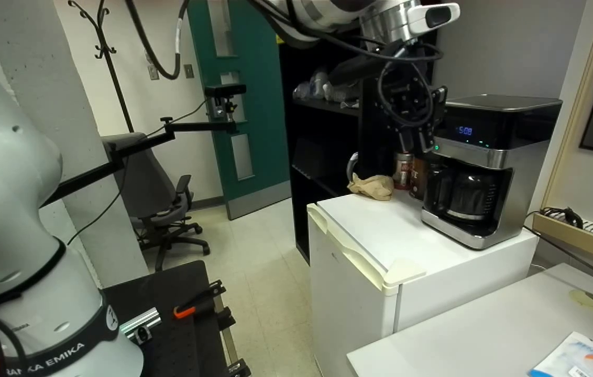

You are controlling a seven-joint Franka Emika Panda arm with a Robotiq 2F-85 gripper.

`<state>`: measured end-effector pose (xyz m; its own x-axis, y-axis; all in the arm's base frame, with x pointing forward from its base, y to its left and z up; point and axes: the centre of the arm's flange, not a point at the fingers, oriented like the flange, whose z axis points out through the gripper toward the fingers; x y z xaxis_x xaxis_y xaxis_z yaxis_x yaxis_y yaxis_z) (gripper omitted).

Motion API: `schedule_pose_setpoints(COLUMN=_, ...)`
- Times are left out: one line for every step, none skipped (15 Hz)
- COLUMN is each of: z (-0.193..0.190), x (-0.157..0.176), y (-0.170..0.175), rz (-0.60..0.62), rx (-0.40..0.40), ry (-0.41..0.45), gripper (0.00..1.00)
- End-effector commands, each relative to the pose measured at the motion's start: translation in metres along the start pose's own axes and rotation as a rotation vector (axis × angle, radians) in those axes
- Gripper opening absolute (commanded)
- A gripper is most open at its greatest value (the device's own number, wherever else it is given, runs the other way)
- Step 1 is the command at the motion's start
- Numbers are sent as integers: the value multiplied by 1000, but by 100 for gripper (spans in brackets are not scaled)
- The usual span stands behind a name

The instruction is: Press a button on the coffeemaker.

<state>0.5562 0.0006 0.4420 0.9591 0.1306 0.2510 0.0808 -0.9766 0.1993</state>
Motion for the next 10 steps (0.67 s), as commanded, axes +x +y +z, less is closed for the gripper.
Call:
schedule_pose_setpoints(z=28, x=45, y=-15, rz=-79, rx=-122, ry=120, gripper=12)
schedule_pose_setpoints(z=35, x=53, y=-17, rz=-105, rx=-149, ry=154, gripper=5)
schedule_pose_setpoints(z=41, x=61, y=-19, rz=-119, rx=-170, ry=180, gripper=1)
schedule_pose_setpoints(z=48, x=71, y=-21, rz=-134, rx=-188, ry=207, gripper=0)
schedule_pose_setpoints(z=54, x=80, y=-22, rz=-149, rx=-198, ry=227, gripper=0)
schedule_pose_setpoints(z=60, x=88, y=-23, rz=-156, rx=-207, ry=249, gripper=0)
schedule_pose_setpoints(z=65, x=95, y=-25, rz=-166, rx=-217, ry=266, gripper=1)
schedule_pose_setpoints(z=70, x=103, y=-26, rz=-175, rx=-223, ry=281, gripper=0)
schedule_pose_setpoints(z=74, x=110, y=-28, rz=-181, rx=-226, ry=293, gripper=0)
schedule_pose_setpoints(z=79, x=117, y=-29, rz=-188, rx=-228, ry=304, gripper=0)
